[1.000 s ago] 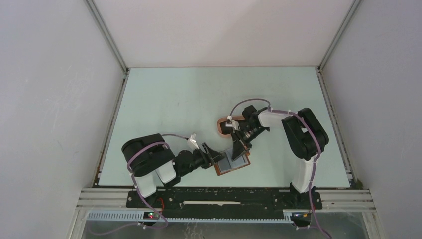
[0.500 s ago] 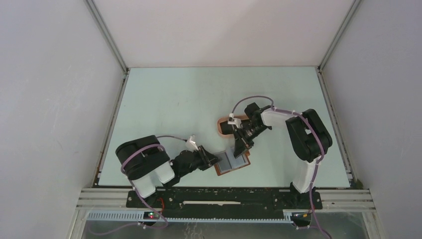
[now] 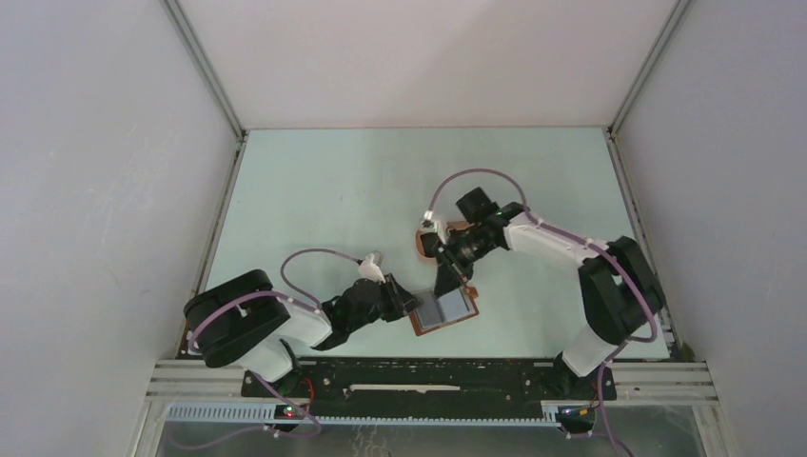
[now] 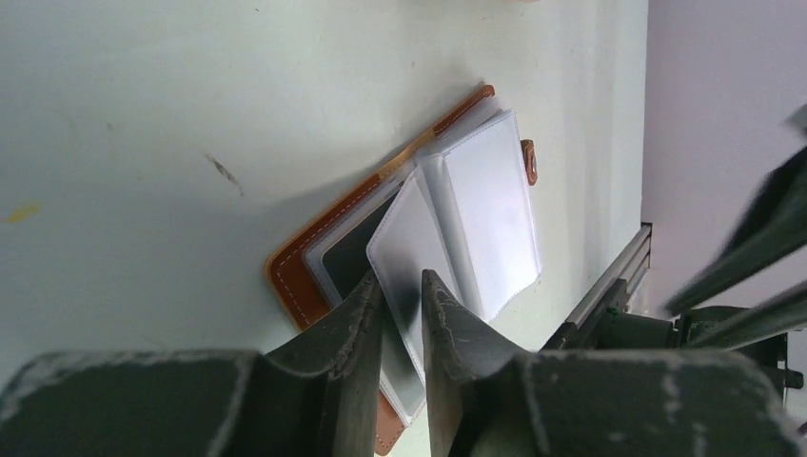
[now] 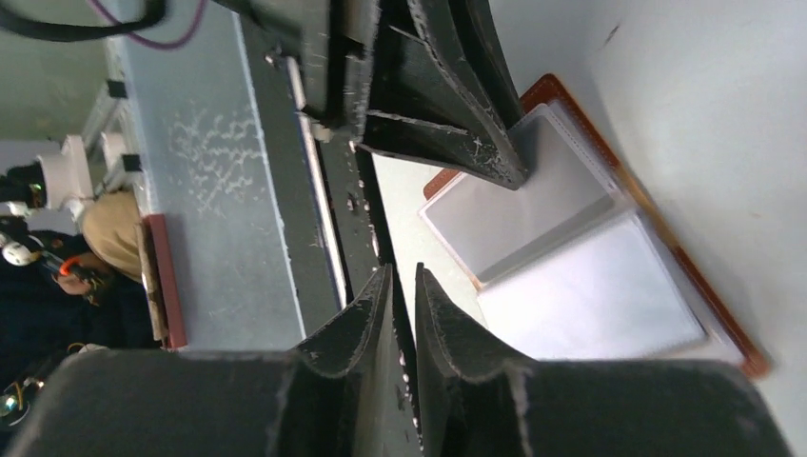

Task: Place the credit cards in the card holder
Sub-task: Turn over the card slot in the card holder, then pick up the credit card from the storage box.

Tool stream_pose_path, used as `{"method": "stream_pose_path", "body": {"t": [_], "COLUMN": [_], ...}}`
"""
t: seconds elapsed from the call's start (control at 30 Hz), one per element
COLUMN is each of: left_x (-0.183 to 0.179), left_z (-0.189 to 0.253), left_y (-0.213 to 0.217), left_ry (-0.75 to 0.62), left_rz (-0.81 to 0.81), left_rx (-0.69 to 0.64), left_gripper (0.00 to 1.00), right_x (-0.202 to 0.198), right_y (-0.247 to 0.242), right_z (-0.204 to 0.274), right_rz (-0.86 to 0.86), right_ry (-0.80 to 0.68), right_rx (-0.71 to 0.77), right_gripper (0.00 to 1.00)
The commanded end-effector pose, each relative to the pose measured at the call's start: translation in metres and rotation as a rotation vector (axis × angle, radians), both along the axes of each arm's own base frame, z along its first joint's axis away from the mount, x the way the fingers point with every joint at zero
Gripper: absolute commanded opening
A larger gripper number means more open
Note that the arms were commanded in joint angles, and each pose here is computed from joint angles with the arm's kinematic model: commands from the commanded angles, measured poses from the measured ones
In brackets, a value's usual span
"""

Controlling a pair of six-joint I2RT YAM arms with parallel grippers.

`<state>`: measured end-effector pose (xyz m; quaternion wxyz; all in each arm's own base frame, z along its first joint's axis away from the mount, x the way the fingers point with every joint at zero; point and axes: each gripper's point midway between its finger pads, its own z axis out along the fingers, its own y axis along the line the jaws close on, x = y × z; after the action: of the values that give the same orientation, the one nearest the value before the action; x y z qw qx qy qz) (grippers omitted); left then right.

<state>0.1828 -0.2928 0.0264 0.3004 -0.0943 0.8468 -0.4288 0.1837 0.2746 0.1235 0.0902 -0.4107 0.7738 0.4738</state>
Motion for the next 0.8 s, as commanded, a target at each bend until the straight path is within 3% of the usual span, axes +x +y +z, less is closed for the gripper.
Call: {"method": "stream_pose_path", "body": {"t": [0.0, 0.17, 0.27, 0.37, 0.53, 0.6, 0.63, 0.67, 0.73, 0.77], "left_x": [0.002, 0.001, -0.002, -0.001, 0.012, 0.02, 0.023, 0.027, 0.036, 0.04], "left_z": [-0.007, -0.003, -0.002, 0.009, 0.062, 0.087, 0.107, 0.121, 0.145, 0.158], "left_y": [0.01, 0.023, 0.035, 0.045, 0.064, 0.074, 0.079, 0.086, 0.102, 0.109], "left_ry": [-0.018, -0.032, -0.038, -0.087, -0.304, -0.41, -0.477, -0.536, -0.637, -0.688], "left_rz": [0.014, 0.037, 0.048, 0.058, 0.069, 0.077, 0.094, 0.114, 0.18, 0.219], "left_rx": [0.091, 0.117, 0.158, 0.19, 0.259, 0.309, 0.305, 0.322, 0.351, 0.355], "left_gripper": [0.26, 0.28, 0.31, 0.33, 0.39, 0.44, 0.47, 0.54, 0.73, 0.87], "right_x": [0.002, 0.022, 0.034, 0.039, 0.053, 0.07, 0.078, 0.085, 0.102, 0.107], "right_y": [0.005, -0.016, -0.026, -0.029, -0.04, -0.049, -0.052, -0.055, -0.059, -0.056], "right_z": [-0.052, -0.088, -0.086, -0.058, 0.013, 0.044, 0.058, 0.072, 0.093, 0.089], "right_rz": [-0.016, -0.069, -0.091, -0.091, -0.109, -0.155, -0.163, -0.171, -0.244, -0.25], "right_ry": [-0.011, -0.104, -0.171, -0.24, -0.461, -0.619, -0.698, -0.769, -0.797, -0.719], "right_rx": [-0.185, -0.384, -0.424, -0.358, -0.193, -0.158, -0.135, -0.109, -0.052, -0.022], "right_gripper": [0.22, 0.21, 0.21, 0.23, 0.29, 0.38, 0.48, 0.67, 0.97, 0.99]}}
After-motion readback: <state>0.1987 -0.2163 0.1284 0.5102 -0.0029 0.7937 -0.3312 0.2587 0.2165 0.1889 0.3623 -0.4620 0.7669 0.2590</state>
